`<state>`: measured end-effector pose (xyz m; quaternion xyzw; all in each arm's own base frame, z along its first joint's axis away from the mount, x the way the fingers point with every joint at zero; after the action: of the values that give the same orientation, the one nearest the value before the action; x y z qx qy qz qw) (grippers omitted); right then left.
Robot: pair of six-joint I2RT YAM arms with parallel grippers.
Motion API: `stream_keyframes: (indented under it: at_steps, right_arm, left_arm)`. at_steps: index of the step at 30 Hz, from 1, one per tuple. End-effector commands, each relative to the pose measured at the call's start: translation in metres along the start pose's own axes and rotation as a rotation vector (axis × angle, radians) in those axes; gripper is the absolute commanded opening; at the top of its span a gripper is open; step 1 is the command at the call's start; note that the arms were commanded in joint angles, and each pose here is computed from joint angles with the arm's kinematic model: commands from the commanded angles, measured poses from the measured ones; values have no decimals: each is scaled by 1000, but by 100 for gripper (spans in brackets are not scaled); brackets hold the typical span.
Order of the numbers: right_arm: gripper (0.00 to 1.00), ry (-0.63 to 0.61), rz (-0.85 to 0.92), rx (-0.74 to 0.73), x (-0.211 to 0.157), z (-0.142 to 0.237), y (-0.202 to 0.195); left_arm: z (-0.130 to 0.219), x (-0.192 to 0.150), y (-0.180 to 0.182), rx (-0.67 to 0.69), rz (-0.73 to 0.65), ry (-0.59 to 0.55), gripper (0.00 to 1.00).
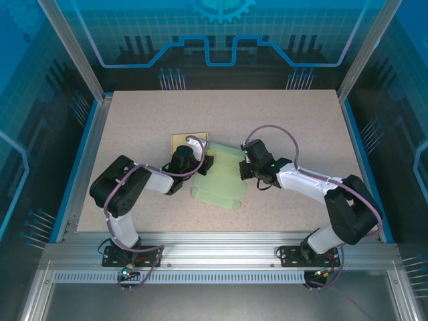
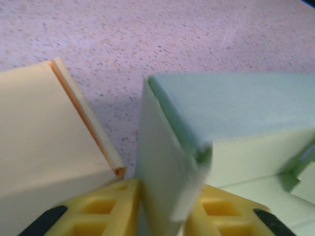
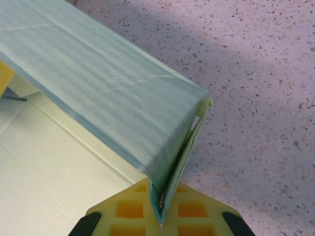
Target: Fold the paper box
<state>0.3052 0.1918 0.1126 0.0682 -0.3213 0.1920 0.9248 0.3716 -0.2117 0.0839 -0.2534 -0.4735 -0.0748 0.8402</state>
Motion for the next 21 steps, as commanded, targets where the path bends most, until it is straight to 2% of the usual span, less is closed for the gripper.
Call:
stream_keyframes:
  at_steps: [1, 2, 6, 9, 14, 17, 21]
  right_arm:
    - [0, 18, 57, 73, -3, 3, 18]
    - [0, 18, 56, 71, -4, 3, 18]
    - [0, 7, 45, 78, -4, 6, 19]
    - [0, 2, 39, 80, -3, 8, 20]
    - [0, 10, 13, 69, -5, 6, 20]
    - [0, 16, -1, 45, -4, 1, 18]
    - [10, 32, -4, -19, 5, -8, 13]
  left_arm:
    - [-3, 23, 3, 72, 71, -88, 21]
    - [-2, 24, 3, 90, 67, -93, 17]
    - [-1, 22, -4, 164, -29, -88, 15]
    - [-1, 17, -2, 215, -50, -86, 6]
    - [6, 16, 10, 417, -68, -113, 0]
    - [8, 15, 9, 411, -34, -106, 0]
    - [5, 9, -1, 345, -5, -43, 0]
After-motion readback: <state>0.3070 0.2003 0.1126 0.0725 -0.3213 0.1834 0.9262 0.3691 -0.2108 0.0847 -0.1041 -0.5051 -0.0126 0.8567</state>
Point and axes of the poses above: each hand's point on the last joint's axis, 136 mm out from that joint toward the fingers, its own z axis back along the fingers, its own y axis along the line the jaws close on, x = y × z, the point moved 4 cm from there along z, back along the fingers, and after that the axes turned 9 degrees about z, right-handed, at the moved point
